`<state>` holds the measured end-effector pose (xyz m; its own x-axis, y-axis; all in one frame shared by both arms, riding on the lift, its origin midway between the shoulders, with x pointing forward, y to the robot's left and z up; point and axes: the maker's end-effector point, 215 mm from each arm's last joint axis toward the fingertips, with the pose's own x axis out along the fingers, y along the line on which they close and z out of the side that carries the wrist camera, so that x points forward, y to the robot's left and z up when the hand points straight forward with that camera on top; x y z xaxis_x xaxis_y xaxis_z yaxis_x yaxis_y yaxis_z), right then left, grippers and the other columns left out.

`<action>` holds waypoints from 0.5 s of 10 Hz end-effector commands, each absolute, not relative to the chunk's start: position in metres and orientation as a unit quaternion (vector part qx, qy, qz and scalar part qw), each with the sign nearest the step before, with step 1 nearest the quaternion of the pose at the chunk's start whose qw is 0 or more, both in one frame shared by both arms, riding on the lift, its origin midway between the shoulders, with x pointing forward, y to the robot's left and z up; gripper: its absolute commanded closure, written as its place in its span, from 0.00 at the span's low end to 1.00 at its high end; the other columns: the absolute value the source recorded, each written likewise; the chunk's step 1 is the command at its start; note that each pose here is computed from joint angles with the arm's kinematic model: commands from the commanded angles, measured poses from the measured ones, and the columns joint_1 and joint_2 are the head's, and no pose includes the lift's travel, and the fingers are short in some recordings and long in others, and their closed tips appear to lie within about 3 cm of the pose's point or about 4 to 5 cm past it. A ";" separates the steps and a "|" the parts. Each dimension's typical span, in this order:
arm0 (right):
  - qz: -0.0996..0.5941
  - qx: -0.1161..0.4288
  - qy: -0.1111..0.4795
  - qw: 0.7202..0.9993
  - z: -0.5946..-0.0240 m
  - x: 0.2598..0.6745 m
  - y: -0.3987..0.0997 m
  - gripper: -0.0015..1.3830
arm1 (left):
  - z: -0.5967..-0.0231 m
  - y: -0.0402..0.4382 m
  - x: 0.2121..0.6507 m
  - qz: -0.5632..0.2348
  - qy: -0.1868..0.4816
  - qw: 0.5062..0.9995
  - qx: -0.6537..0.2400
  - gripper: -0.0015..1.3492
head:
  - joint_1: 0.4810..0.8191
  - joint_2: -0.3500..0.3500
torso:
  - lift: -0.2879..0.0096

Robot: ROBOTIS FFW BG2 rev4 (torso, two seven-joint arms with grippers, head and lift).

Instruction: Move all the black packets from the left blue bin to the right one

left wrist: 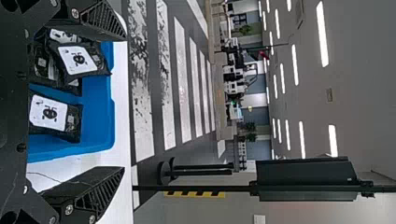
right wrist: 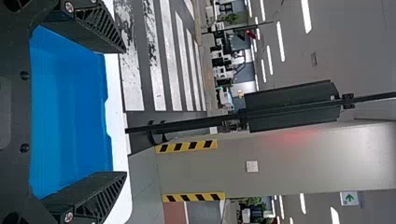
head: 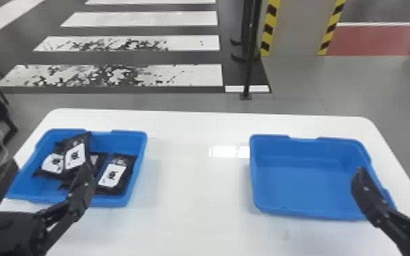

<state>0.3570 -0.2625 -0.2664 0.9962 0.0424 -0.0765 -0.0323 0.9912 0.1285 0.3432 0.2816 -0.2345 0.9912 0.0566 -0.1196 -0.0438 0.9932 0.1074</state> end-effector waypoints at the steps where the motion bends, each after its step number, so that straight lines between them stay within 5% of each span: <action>1: 0.019 0.065 0.040 0.997 -0.267 0.357 -0.262 0.07 | -0.235 0.282 0.343 0.025 0.061 0.997 0.051 0.12 | 0.63 0.55 | 0.46; 5: 0.019 0.065 0.039 0.997 -0.266 0.358 -0.262 0.07 | -0.233 0.281 0.345 0.024 0.056 0.997 0.049 0.12 | 0.63 0.55 | 0.46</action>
